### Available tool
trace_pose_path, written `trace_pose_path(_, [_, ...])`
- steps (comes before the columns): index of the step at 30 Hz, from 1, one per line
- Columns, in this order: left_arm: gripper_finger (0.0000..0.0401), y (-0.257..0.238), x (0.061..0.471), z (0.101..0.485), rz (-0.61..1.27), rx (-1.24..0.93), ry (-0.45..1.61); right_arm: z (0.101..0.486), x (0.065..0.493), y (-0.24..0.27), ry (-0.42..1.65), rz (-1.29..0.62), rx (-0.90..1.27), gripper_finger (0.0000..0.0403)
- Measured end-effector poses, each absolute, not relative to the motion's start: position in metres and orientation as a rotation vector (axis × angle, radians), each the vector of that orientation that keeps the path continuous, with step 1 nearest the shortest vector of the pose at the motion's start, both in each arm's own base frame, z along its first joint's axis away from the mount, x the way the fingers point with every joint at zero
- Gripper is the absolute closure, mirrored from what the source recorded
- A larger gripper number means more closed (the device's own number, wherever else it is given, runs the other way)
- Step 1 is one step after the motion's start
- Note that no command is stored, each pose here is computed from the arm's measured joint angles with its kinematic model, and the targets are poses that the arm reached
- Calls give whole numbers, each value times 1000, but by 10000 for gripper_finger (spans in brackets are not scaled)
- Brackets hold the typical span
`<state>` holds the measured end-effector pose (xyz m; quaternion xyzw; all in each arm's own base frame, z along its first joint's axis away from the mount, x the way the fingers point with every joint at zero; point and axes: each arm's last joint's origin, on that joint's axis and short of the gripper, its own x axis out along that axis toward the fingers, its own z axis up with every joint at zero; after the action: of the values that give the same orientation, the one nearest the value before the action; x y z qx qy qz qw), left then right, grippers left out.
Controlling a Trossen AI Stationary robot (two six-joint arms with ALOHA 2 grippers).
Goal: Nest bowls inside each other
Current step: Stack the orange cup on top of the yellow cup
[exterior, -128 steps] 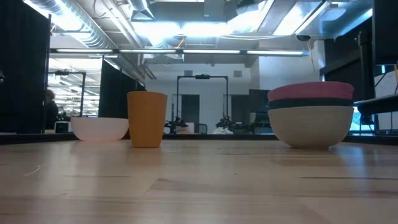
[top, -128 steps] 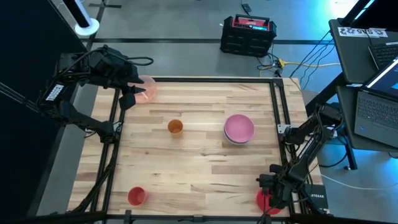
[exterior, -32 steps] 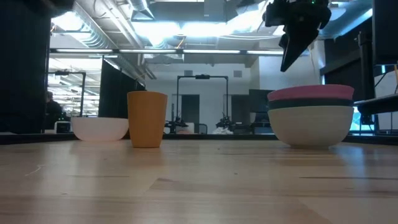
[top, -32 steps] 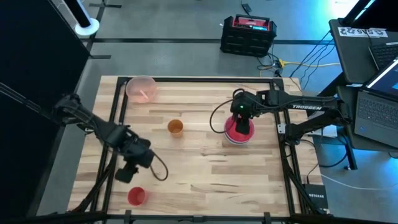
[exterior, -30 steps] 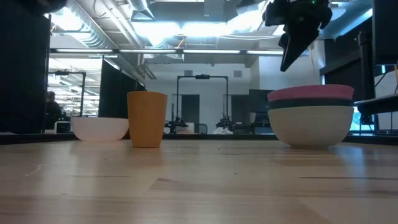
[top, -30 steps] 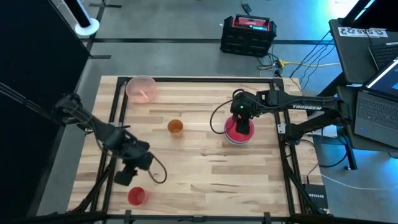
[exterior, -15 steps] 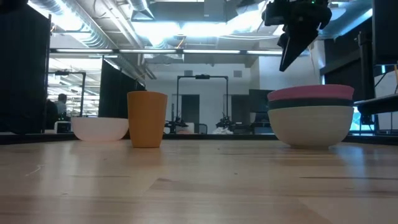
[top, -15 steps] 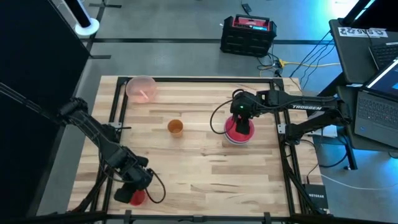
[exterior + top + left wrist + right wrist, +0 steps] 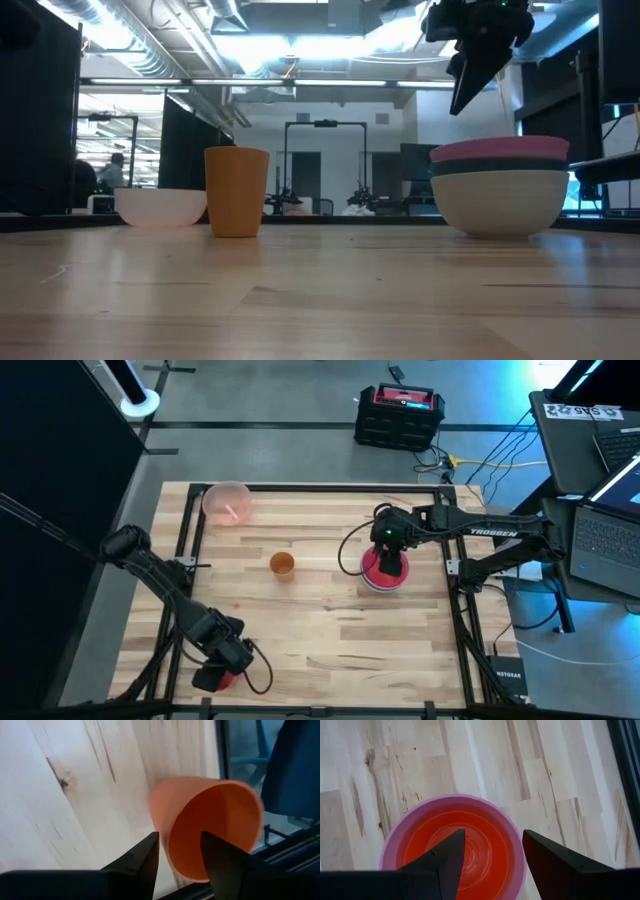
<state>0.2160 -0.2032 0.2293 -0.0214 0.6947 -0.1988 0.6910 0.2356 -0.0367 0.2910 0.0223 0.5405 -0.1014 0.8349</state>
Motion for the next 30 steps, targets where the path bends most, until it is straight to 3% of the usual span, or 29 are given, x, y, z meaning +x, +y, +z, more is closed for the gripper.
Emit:
trace_pose_path(7, [274, -208, 221, 207, -412, -40, 1578, 291, 235, -37, 1152, -215, 47, 217])
trace_pose_path(11, [347, -203, 227, 203, -378, -41, 1601, 291, 235, -37, 1151, -213, 48, 217])
trace_pose_path(20, [373, -119, 264, 266, -180, -126, 1503, 291, 236, -36, 1137, -200, 59, 217])
trace_pose_path(30, [401, -17, 260, 333, 61, -185, 1409, 292, 238, -36, 1120, -187, 70, 217])
